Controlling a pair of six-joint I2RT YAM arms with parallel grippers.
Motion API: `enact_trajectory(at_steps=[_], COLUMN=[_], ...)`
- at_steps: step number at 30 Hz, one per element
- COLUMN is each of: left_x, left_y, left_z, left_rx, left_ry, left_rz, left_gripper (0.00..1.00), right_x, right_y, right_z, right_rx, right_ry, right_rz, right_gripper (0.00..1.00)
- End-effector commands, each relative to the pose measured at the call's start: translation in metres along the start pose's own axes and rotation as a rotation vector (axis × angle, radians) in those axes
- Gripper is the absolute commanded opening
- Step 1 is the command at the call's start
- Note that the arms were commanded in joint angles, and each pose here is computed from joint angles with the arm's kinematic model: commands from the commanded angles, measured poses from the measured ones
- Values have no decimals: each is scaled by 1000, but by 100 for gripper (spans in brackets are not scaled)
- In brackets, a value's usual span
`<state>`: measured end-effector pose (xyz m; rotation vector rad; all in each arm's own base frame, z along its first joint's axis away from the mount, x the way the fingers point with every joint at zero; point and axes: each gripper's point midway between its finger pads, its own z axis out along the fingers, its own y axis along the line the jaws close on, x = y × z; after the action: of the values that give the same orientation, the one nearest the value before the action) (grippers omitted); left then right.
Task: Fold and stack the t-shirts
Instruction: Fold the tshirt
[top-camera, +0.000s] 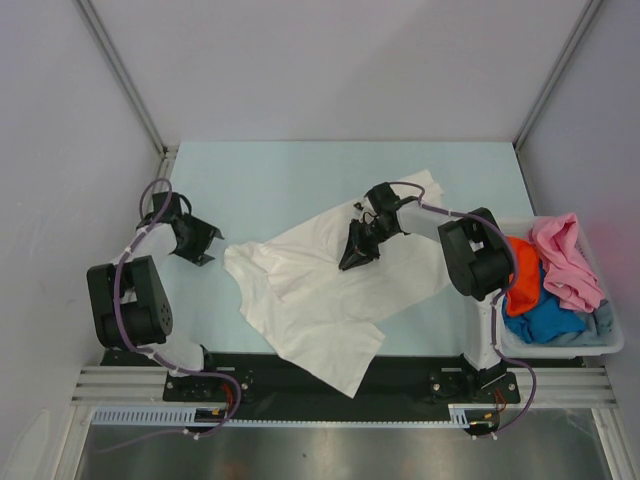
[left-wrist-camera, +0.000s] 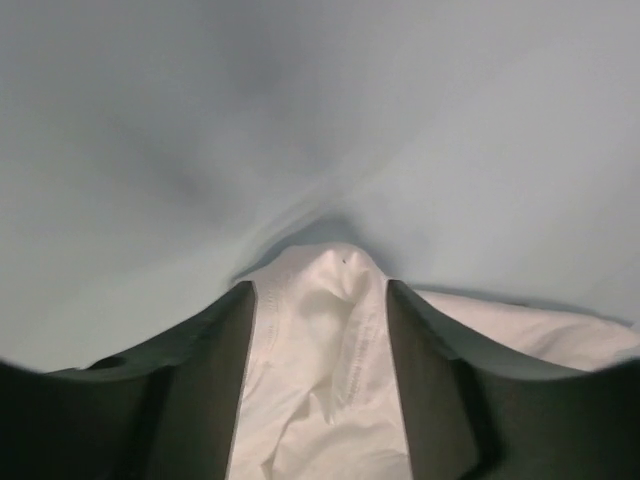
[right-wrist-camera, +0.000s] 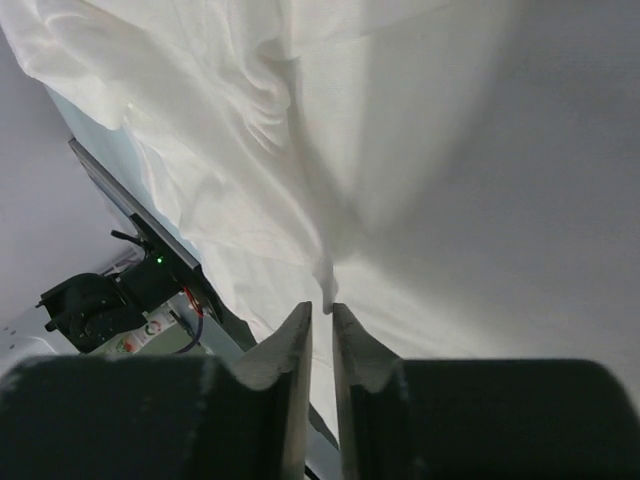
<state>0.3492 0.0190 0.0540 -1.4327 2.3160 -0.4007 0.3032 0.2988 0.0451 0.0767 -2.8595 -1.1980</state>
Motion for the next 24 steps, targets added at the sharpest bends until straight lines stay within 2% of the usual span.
enact_trajectory(at_steps=[1,2,5,10,15,18,20,21,24], left_x=[0,2,16,29,26,27,27,27,21], left_y=[-32,-36,-40,-45,-48,-45,-45,-44,-44], left_z=[-17,-16,-3,12,18,26,30,34,34], left_rx=[101,110,94,96,86,69,72,69,62], left_ry=[-28,-18,45,99,102,112,117,125,117], left_rz=[63,68,69,51,58,68,82,93,118], left_gripper=[67,68,68,63,60,53,42,33,13], right_x=[-7,-9,-19,-40,-41,-44,-50,-56,-77], right_y=[12,15,22,22,17,9,11,6,-9], right_z=[-14,-18,-32,-59,-64,-69,-77,-83,-107], right_rx=[-25,-31,-33,-42,-37,-10,-25,-22,2], right_ry=[-36,-47,-95,-190,-191,-216,-246,-265,-356], right_rz=[-19,-20,-25,4,11,24,36,54,115], right_gripper=[22,27,35,37,38,39,42,42,44])
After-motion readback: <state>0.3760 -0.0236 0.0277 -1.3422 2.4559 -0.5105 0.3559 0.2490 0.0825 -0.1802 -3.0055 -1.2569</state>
